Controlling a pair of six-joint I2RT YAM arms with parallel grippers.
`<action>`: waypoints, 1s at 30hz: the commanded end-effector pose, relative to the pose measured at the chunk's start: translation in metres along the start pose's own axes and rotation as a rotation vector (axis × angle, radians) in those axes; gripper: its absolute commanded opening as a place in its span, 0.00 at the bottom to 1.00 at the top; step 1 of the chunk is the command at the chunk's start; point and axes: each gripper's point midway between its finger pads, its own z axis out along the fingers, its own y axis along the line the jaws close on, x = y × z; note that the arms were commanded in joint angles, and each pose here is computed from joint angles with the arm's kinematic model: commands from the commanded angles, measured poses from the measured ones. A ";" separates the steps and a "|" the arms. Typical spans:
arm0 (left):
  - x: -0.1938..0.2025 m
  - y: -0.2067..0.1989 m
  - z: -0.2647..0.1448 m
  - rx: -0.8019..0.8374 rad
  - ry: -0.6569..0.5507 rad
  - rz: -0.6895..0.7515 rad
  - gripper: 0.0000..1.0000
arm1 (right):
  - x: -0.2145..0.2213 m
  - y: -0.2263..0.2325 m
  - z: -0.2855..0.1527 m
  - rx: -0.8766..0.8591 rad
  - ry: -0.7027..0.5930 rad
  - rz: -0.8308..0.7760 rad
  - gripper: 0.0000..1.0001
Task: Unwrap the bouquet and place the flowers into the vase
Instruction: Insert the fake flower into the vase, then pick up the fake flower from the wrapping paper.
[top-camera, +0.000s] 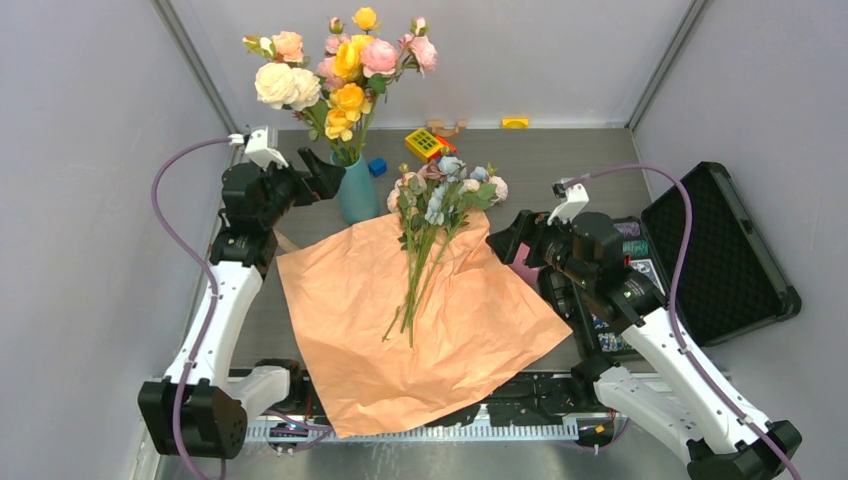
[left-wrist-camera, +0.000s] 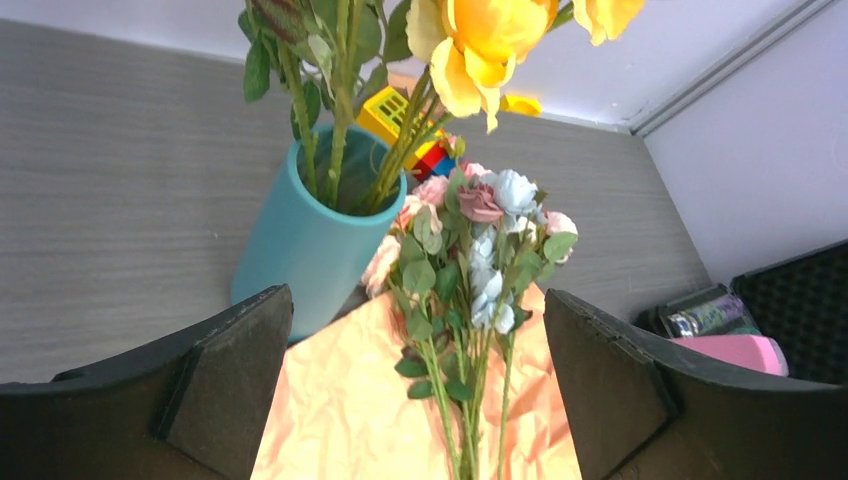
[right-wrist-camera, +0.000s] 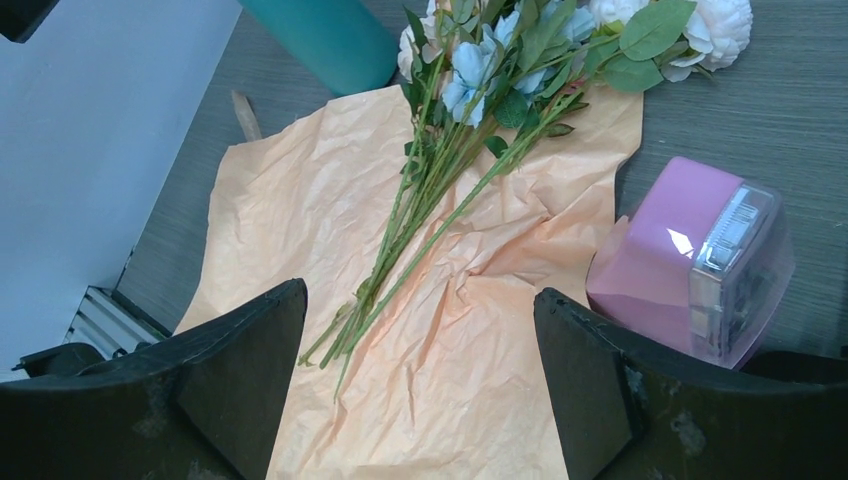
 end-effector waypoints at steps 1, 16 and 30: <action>-0.006 -0.024 -0.028 0.028 0.071 -0.050 1.00 | -0.017 0.022 -0.010 -0.081 -0.013 -0.002 0.88; 0.065 -0.003 -0.070 -0.043 0.426 0.044 1.00 | 0.025 0.023 0.038 -0.037 0.128 0.207 0.68; 0.113 0.016 -0.072 -0.057 0.510 0.030 0.98 | 0.094 0.014 0.125 0.221 0.172 0.209 0.56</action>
